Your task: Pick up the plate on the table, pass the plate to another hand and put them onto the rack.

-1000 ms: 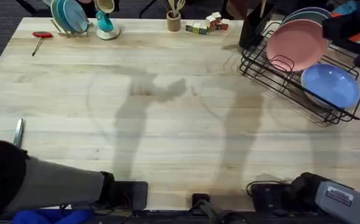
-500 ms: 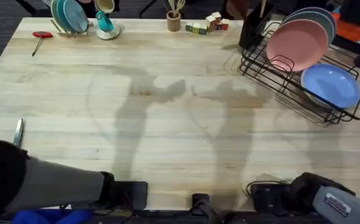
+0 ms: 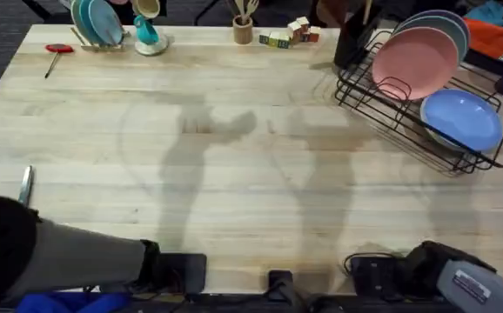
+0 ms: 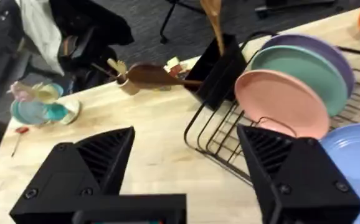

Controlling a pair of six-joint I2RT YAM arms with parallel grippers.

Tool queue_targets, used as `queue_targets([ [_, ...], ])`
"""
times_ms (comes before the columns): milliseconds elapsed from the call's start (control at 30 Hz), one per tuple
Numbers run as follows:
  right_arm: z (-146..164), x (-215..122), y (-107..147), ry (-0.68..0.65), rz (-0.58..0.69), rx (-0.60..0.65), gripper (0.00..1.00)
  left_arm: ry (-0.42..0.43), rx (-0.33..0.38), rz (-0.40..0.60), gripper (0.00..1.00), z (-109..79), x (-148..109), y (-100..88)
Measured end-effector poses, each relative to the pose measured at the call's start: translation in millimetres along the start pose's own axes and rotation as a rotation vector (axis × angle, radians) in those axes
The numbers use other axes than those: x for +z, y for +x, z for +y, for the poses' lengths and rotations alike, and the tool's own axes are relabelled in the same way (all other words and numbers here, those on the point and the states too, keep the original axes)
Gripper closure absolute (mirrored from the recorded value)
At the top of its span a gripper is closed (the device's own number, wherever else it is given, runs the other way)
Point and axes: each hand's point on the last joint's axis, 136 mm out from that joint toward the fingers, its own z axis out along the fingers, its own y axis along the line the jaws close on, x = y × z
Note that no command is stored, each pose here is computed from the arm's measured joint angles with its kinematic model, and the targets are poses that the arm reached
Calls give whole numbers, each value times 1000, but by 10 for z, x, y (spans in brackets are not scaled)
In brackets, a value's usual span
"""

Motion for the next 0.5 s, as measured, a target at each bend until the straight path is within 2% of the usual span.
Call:
queue_targets([
  [133, 119, 40, 51, -36, 20, -22, 6, -131, -17, 11, 6, 235, -16, 57],
  [267, 311, 86, 129, -90, 45, -104, 6, -259, -25, 14, 6, 459, -60, 94],
  [400, 477, 134, 208, -141, 67, -197, 6, -355, -28, 17, 6, 621, -112, 123],
  [500, 528, 204, 263, -162, 88, -232, 6, -395, -27, 15, 6, 687, -139, 129],
])
